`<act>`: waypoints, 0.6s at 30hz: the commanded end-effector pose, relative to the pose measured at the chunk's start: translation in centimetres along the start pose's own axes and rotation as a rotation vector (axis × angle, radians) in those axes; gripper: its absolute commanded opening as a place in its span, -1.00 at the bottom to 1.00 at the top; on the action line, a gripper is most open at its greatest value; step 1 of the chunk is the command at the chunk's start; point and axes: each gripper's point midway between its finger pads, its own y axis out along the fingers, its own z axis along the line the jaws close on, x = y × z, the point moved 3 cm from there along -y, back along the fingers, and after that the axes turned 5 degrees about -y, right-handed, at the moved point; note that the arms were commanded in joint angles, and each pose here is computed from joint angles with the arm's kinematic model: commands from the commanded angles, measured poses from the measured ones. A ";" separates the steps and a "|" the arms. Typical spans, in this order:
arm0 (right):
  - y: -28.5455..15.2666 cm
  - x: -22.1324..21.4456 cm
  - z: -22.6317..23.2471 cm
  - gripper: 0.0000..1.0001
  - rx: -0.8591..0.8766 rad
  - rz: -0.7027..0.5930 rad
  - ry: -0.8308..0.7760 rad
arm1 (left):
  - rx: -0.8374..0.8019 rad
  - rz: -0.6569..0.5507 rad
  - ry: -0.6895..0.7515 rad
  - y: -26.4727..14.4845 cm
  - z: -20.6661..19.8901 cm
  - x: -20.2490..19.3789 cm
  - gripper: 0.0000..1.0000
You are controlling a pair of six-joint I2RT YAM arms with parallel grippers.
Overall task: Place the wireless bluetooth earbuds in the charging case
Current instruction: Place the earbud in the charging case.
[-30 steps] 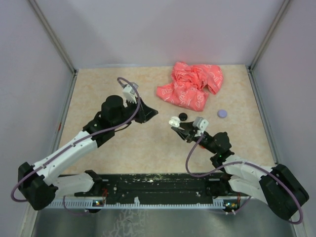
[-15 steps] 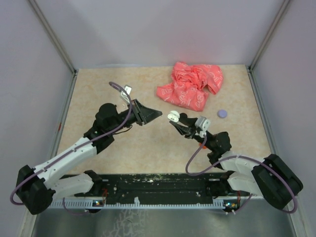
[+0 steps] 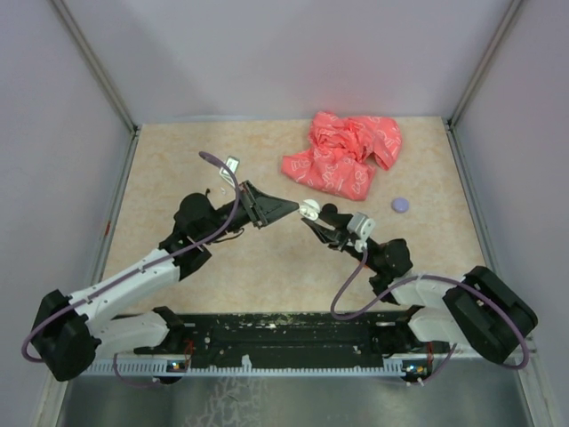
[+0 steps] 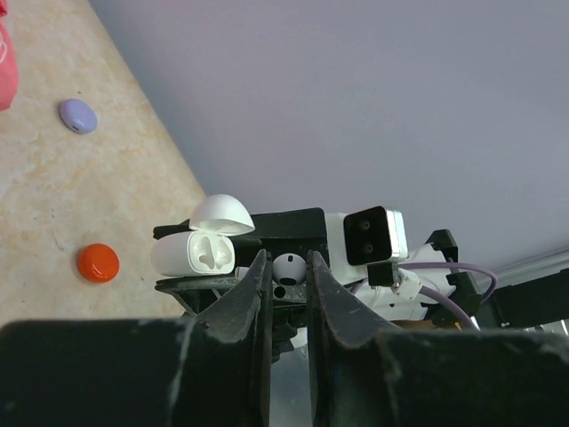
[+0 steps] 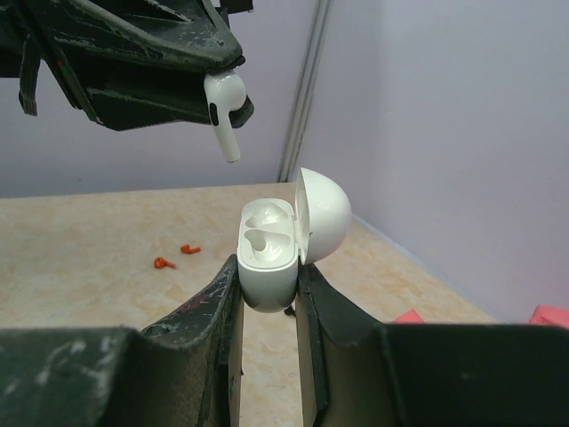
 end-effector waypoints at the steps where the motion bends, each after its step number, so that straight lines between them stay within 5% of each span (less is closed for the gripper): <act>1: 1.3 2.9 -0.8 -1.00 -0.026 -0.119 -0.048 | -0.054 0.015 -0.015 0.5 -0.7 -0.5 -0.76; 18: 1.2 3.3 -0.6 -1.00 -0.017 -0.134 -0.052 | -0.025 0.022 -0.031 1.4 0.8 -1.3 -0.76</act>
